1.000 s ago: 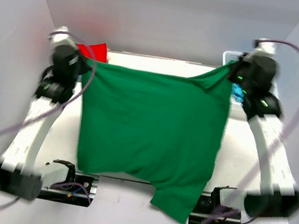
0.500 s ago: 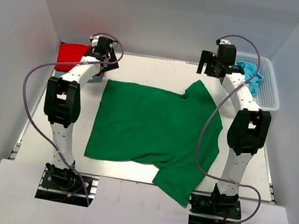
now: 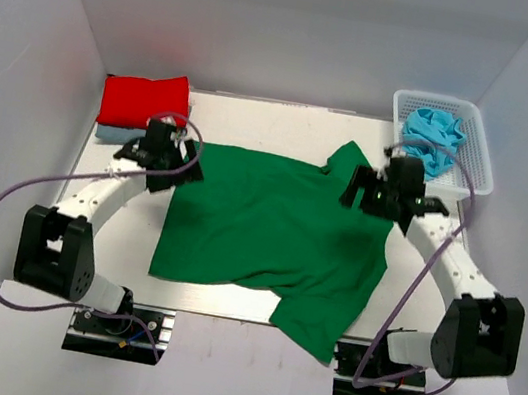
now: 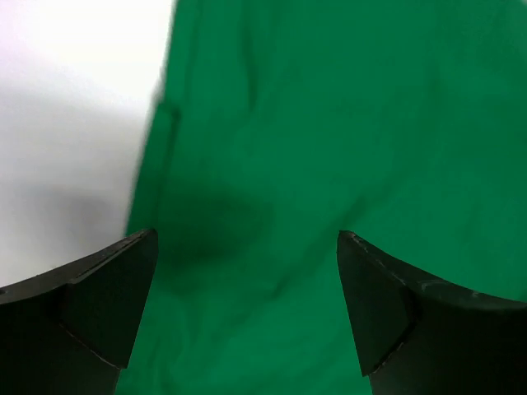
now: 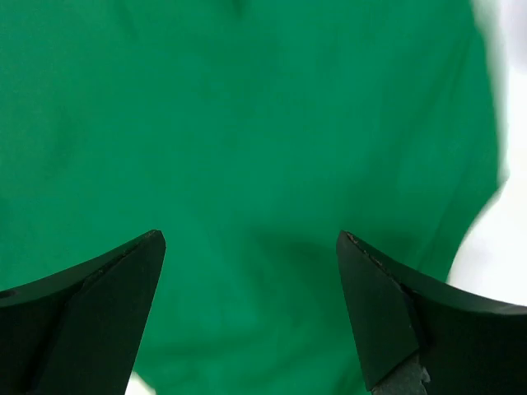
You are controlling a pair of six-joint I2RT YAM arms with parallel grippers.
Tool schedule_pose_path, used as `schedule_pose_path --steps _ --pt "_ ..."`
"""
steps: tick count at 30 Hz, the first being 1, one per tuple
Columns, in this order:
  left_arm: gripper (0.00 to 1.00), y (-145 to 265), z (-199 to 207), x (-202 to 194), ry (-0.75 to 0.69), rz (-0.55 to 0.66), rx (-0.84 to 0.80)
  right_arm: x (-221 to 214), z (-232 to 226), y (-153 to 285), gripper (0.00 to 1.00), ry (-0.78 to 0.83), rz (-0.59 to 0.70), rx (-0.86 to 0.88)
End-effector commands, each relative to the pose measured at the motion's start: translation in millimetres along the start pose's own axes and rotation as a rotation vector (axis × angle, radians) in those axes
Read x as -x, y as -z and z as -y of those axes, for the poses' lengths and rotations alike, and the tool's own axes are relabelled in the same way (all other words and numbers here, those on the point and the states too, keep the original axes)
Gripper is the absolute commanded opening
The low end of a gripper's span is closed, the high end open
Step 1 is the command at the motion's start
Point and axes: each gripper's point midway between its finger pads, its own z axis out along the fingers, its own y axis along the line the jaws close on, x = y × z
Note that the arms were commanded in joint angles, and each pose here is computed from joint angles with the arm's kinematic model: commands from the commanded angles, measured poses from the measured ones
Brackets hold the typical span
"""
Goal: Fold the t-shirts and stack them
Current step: Flatten out the tshirt
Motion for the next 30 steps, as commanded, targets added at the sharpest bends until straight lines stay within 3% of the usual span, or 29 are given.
schedule_pose_path --steps 1,7,9,12,16,18,20,21,23,24,26,27,30 --pt "1.0 2.2 6.0 -54.0 0.023 -0.141 -0.086 -66.4 2.1 3.7 0.9 -0.096 -0.134 0.024" --pt "1.0 -11.0 0.6 -93.0 0.016 -0.251 -0.075 -102.4 8.2 -7.6 0.9 -0.137 -0.206 0.012" --pt "0.95 -19.7 -2.0 -98.1 0.017 -0.271 -0.061 -106.6 9.6 -17.5 0.9 -0.151 -0.221 0.005" --pt "0.86 -38.5 -4.4 -96.3 0.005 -0.293 -0.001 -110.2 13.4 -35.8 0.9 -0.154 -0.259 -0.013" --pt "0.82 -62.2 -6.3 -81.7 -0.004 -0.297 0.082 -107.1 25.6 -72.4 0.89 -0.14 -0.306 -0.072" --pt "0.82 -77.9 -9.0 -67.4 -0.001 -0.278 0.127 -74.5 24.6 -83.9 0.89 -0.119 -0.247 -0.083" --pt "0.82 -89.1 -9.2 -60.8 0.009 -0.28 0.136 -77.8 45.4 -103.5 0.89 -0.085 -0.277 -0.183" --pt "0.84 -95.8 -2.5 -46.8 0.008 -0.252 0.134 -40.3 40.7 -111.7 0.89 -0.058 -0.208 -0.181" --pt "0.85 -116.2 -14.9 -49.0 0.005 -0.295 0.213 -47.5 55.9 -133.3 0.89 -0.024 -0.272 -0.248" --pt "0.85 -122.3 -0.2 -22.7 0.006 -0.254 0.201 -2.5 47.4 -140.7 0.89 0.009 -0.189 -0.227" --pt "0.86 -135.2 -2.0 -23.9 -0.001 -0.312 0.25 -11.5 58.1 -160.8 0.89 0.044 -0.256 -0.263" --pt "0.86 -135.2 15.5 3.4 0.003 -0.262 0.217 29.7 46.6 -166.6 0.88 0.058 -0.177 -0.233" --pt "0.91 -121.9 26.2 30.5 0.003 -0.208 0.214 59.2 28.7 -158.0 0.88 0.122 -0.133 -0.189"
